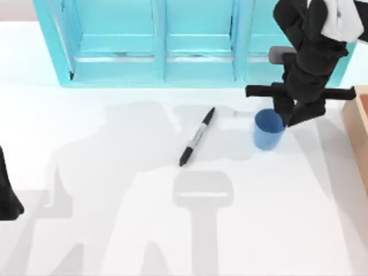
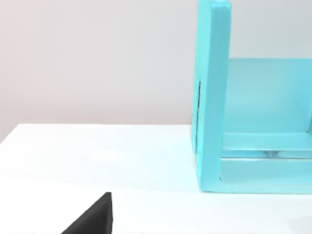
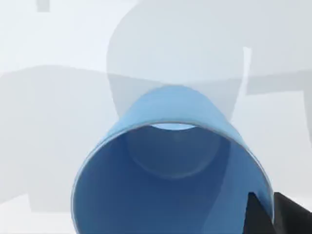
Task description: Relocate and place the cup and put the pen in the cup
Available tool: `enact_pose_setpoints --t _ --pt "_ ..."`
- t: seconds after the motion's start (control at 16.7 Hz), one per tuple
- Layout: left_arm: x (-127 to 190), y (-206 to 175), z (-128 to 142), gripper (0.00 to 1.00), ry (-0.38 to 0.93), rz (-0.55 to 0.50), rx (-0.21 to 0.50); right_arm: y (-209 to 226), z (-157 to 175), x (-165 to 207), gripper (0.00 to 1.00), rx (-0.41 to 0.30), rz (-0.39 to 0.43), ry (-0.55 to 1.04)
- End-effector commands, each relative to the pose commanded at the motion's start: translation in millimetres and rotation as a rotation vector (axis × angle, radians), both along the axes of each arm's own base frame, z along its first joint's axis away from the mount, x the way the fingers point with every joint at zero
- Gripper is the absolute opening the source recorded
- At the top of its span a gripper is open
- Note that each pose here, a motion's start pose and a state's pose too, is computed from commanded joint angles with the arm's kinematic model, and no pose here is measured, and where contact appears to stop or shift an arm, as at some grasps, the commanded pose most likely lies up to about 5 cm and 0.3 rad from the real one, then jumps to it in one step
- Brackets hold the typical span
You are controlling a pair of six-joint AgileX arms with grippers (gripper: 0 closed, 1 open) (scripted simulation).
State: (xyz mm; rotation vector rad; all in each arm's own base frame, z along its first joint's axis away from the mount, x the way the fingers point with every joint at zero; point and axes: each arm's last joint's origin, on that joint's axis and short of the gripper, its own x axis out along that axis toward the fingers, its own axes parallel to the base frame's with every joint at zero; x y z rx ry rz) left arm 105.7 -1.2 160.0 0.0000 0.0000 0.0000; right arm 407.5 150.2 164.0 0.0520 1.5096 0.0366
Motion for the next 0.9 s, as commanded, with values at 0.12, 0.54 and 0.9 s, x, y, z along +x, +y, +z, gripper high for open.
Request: enact_pose_setpoints --t 0.12,0.54,0.9 --pt "0.0 0.0 0.0 1.0 0.0 0.0 0.0 0.0 0.0 0.0 0.45 0.0 0.0 0.0" --pt "0.0 0.0 0.0 1.0 0.0 0.0 0.0 0.0 0.0 0.0 0.98 0.0 0.0 0.0" --pt "0.0 0.0 0.0 1.0 0.0 0.0 0.0 0.0 0.0 0.0 1.0 0.0 0.0 0.0"
